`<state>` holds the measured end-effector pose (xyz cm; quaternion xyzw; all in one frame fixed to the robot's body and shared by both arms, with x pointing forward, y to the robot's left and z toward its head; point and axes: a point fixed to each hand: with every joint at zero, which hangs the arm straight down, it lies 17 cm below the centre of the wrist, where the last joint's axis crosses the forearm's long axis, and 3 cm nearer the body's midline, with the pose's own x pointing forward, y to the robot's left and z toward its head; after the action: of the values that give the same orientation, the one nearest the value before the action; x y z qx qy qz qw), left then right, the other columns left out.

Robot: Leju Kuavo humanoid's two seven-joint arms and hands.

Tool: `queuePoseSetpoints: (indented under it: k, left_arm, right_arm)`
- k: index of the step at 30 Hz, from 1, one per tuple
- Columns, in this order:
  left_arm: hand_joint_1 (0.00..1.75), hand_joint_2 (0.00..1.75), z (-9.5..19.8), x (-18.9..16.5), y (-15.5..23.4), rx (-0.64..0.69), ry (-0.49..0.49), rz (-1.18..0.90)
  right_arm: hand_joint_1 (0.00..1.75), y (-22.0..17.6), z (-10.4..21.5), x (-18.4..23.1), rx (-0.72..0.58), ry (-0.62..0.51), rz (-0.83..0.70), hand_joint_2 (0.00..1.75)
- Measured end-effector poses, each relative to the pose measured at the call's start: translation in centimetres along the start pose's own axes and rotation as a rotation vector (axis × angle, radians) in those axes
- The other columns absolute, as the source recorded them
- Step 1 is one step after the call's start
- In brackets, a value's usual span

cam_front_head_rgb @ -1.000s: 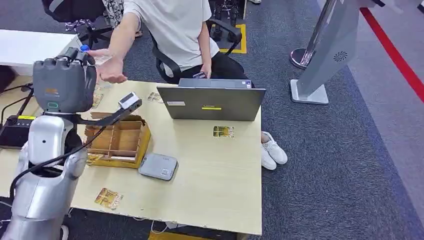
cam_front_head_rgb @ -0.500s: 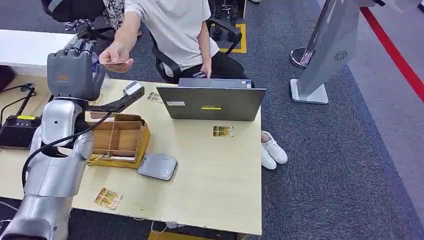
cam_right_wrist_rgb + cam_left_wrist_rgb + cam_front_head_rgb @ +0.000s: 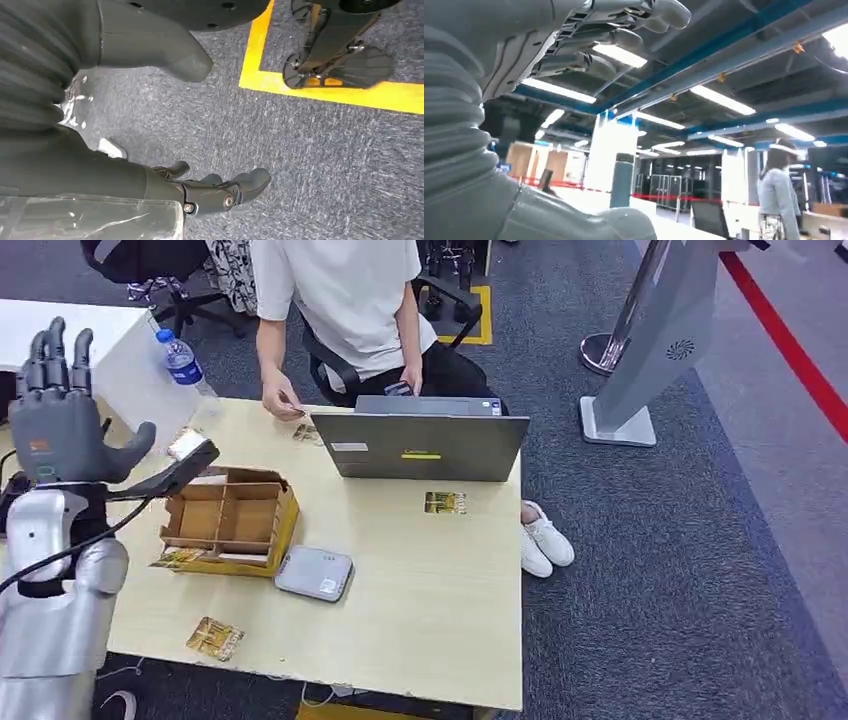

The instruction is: Pass the card to the sensor for recognition and then transmit it.

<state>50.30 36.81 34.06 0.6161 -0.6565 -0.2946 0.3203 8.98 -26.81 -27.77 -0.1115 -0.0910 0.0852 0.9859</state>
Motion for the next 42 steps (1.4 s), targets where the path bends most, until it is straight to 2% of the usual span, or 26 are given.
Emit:
queuePoseSetpoints:
  k: [6,8,10,14,17,19,20,22,24,26,29,30,35,38,42]
  left_arm:
    - [0.0,1.75,3.6,-15.4,4.7,0.082,0.16,-0.087]
    - [0.0,1.75,6.0,-20.9,6.1,0.088,0.215,-0.126]
    - [0.0,1.75,9.2,-27.8,8.8,0.119,0.319,-0.146]
    - [0.0,1.75,17.4,-39.5,12.9,0.162,0.59,-0.132]
    - [0.0,1.75,25.3,-46.0,11.8,0.152,0.861,0.071]
    - [0.0,1.75,30.7,-48.1,9.6,0.14,1.022,0.207]
    - [0.0,0.0,33.2,-48.4,8.2,0.135,1.091,0.261]
    - [0.0,0.0,38.3,-48.1,4.8,0.122,1.231,0.397]
    - [0.0,0.0,43.2,-45.8,-0.1,0.093,1.373,0.596]
    - [0.0,0.0,48.8,-41.1,-6.2,0.057,1.553,0.865]
    - [0.0,0.0,55.2,-33.1,-12.8,-0.086,1.739,1.05]
    - [0.0,1.75,56.7,-30.5,-14.5,-0.131,1.784,1.088]
    - [0.0,1.75,61.6,-20.3,-19.5,-0.322,1.931,1.182]
    - [0.0,1.75,63.0,-15.7,-21.1,-0.452,1.945,1.19]
    - [0.0,1.75,63.8,-11.8,-22.4,-0.595,1.921,1.178]
  right_arm:
    - [0.0,-0.3,-0.1,-0.8,-0.003,0.03,-0.057,1.75]
    - [0.0,-0.6,-0.2,-0.7,-0.01,0.037,-0.074,1.75]
    - [0.0,-0.9,-0.2,-1.0,-0.018,0.046,-0.098,1.75]
    - [0.0,-1.8,-0.4,-1.3,-0.035,0.049,-0.118,1.75]
    - [0.0,-2.0,-0.4,-1.1,-0.033,0.048,-0.131,1.75]
    - [0.0,-1.6,-0.4,-1.2,-0.003,0.063,-0.14,1.75]
    - [0.0,-1.3,-0.4,-1.3,0.014,0.069,-0.144,1.75]
    - [0.0,-0.9,-0.3,-1.1,0.037,0.077,-0.142,1.75]
    - [0.0,-0.8,-0.3,-1.0,0.049,0.08,-0.135,1.75]
    - [0.0,-0.8,-0.3,-0.6,0.051,0.075,-0.127,1.75]
    - [0.0,-1.3,-0.4,0.3,0.029,0.058,-0.098,1.75]
    - [0.0,-1.4,-0.4,0.6,0.023,0.052,-0.091,1.75]
    - [0.0,-1.2,-0.3,2.0,0.02,0.022,-0.065,1.75]
    - [0.0,-0.8,-0.2,2.6,0.032,0.005,-0.065,1.75]
    - [0.0,-0.3,-0.1,2.8,0.052,-0.009,-0.083,1.75]
